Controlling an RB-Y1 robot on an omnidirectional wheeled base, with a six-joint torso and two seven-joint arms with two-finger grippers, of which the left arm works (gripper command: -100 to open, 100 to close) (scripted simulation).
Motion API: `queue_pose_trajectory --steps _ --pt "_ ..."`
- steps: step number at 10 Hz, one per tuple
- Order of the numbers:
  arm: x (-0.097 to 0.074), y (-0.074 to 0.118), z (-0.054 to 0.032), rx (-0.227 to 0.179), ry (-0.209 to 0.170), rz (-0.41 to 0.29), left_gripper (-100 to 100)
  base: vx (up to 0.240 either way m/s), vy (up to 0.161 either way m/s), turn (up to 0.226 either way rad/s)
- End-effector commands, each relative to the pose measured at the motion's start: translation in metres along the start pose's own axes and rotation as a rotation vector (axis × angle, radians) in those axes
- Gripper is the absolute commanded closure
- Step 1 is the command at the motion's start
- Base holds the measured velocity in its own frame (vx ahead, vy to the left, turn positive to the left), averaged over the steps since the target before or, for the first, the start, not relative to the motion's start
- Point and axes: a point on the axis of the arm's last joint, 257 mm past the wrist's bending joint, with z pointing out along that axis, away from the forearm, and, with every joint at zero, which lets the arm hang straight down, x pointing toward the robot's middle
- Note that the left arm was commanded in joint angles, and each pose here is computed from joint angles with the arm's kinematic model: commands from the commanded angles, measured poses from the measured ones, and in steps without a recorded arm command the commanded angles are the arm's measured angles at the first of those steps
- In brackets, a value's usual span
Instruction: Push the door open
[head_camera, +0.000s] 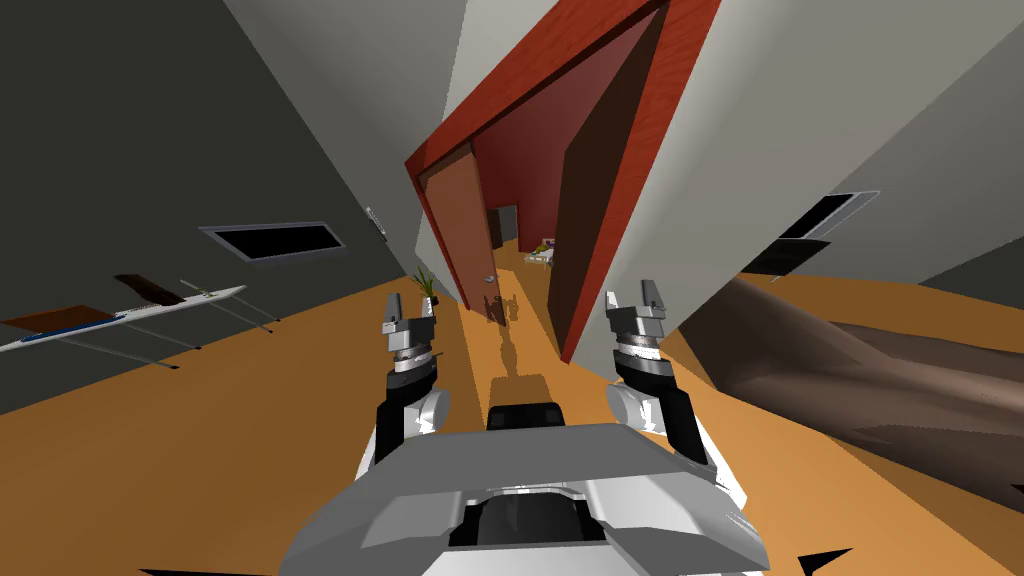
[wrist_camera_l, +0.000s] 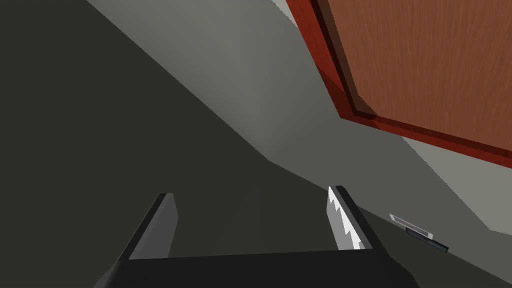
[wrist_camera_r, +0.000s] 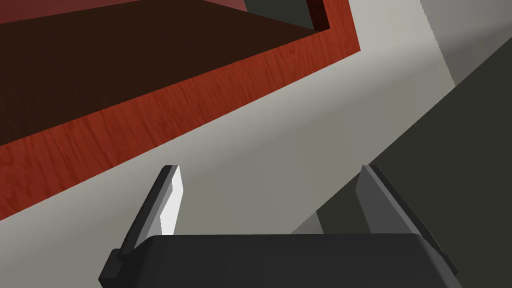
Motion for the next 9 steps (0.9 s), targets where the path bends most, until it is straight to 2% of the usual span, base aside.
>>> queue_pose_trajectory --steps 1,4,9 --pt "0.005 0.012 -0.0022 -0.017 0.015 -0.008 -100 0.101 -0.019 -0.005" --pt "0.011 0.027 -0.0054 -0.039 0.032 -0.018 -100 0.11 0.057 -0.017" --pt "0.025 0.065 -0.0148 -0.093 0.073 -0.041 -100 0.114 0.058 -0.017"
